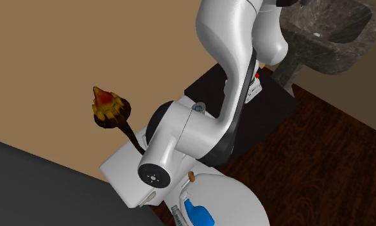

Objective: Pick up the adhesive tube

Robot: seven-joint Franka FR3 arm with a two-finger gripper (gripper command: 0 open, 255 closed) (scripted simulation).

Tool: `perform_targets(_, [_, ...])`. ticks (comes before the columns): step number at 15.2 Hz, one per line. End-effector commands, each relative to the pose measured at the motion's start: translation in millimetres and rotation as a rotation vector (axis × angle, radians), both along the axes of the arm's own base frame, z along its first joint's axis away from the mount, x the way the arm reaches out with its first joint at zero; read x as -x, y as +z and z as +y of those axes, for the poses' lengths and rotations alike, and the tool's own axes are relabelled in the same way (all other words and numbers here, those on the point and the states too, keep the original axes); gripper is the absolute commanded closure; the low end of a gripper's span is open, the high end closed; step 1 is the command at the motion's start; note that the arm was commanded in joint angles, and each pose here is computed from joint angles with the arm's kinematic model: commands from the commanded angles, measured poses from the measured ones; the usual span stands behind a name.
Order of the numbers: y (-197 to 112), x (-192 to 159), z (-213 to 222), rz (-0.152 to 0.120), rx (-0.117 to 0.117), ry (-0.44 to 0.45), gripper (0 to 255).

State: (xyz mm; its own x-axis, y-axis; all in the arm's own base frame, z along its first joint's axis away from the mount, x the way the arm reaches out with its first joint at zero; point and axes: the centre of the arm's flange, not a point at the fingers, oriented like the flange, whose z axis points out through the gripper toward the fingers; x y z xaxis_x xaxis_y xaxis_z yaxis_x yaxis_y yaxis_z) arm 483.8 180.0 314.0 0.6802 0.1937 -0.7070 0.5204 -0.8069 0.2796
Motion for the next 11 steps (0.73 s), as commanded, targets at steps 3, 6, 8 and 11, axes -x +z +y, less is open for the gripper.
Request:
perform_targets(3, [19, 0, 0, 0.001, 0.0, 0.0, 255])
perform_targets(6, [34, 0, 0, 0.001, 0.0, 0.0, 255])
perform_targets(8, [45, 0, 0, 0.001, 0.0, 0.0, 255])
perform_targets(11, [61, 0, 0, 0.001, 0.0, 0.0, 255])
